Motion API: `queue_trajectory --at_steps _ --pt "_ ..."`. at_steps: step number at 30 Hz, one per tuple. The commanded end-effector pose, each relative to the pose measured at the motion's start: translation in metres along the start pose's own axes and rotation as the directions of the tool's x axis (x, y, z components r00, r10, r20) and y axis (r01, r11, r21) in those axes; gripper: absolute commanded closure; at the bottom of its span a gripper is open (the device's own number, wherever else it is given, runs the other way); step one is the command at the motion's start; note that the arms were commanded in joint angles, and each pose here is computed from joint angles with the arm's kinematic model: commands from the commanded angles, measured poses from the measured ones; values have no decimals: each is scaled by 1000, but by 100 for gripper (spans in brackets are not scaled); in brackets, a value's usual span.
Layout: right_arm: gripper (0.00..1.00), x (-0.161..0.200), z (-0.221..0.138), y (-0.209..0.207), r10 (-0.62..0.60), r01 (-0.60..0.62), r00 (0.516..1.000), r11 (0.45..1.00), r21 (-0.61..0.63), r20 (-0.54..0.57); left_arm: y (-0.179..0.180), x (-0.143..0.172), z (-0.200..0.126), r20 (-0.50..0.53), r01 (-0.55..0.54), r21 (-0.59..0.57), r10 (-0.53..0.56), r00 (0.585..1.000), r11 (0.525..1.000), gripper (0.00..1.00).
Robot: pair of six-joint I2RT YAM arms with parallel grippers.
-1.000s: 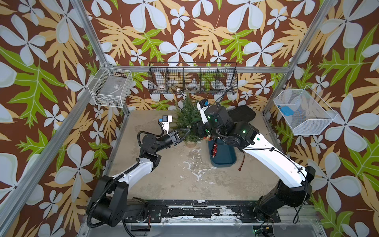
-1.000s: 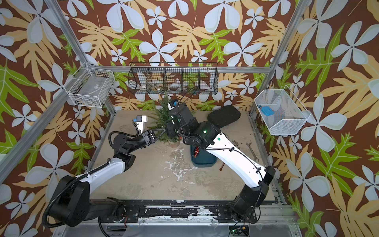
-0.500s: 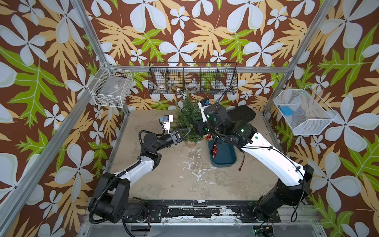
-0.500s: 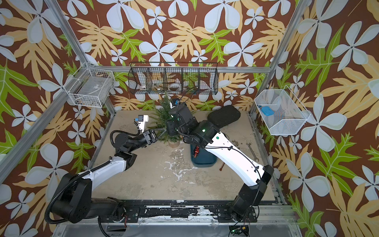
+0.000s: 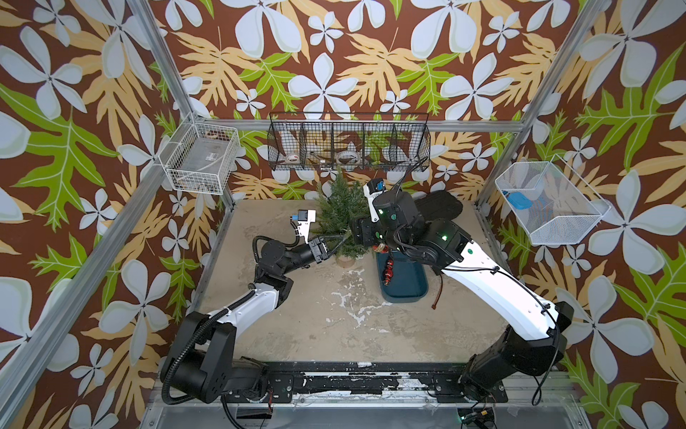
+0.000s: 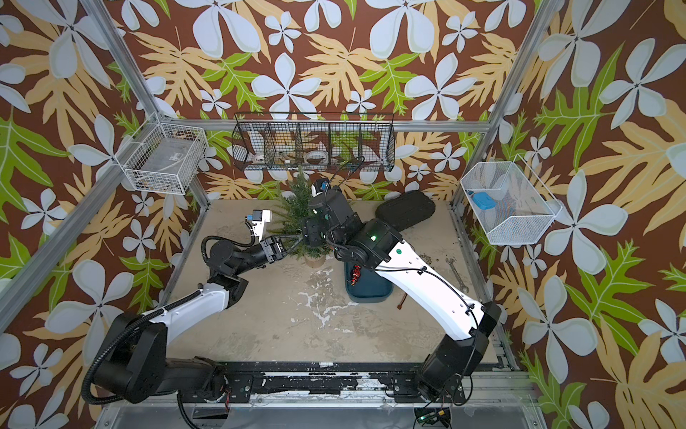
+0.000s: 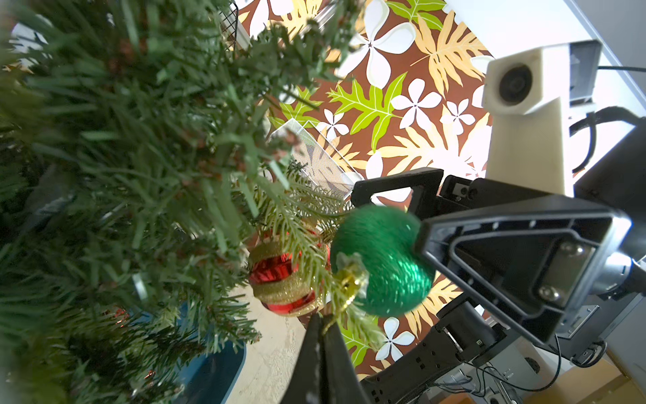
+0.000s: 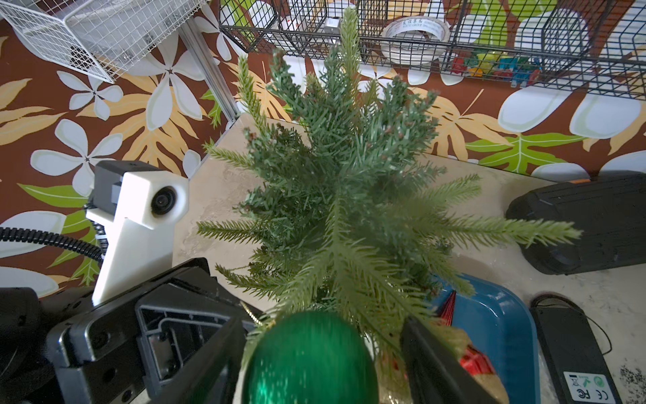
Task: Decorate the small christmas tree with ornaments
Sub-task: Hang an ornament on the christmas tree.
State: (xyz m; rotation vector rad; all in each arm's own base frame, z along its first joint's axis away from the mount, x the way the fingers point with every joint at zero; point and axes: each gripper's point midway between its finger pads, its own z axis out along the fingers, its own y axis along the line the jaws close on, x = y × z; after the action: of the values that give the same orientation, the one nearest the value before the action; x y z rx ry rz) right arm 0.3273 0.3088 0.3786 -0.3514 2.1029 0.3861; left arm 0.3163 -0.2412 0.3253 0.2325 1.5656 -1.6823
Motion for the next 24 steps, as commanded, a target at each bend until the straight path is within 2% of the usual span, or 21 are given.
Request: queue_trajectory --at_steps 1,16,17,20,24 --pt "25 -5 -5 -2 10 -10 1000 1000 3 21 -5 -2 1 -2 -10 18 10 1000 1000 100" --pt "25 -13 -19 1 43 -39 997 998 -48 69 -7 -2 2 -16 -15 5 15 1000 1000 100" --pt "25 -13 -20 1 43 -40 997 998 -51 70 -7 -2 2 -14 -16 1 16 1000 1000 98" --pt "25 -14 -23 2 52 -47 995 997 -66 80 -7 -3 0 -6 -22 -11 21 1000 1000 83" --pt "25 -15 -27 2 57 -51 994 996 -71 89 -10 -4 -1 -2 -25 -15 25 1000 1000 73"
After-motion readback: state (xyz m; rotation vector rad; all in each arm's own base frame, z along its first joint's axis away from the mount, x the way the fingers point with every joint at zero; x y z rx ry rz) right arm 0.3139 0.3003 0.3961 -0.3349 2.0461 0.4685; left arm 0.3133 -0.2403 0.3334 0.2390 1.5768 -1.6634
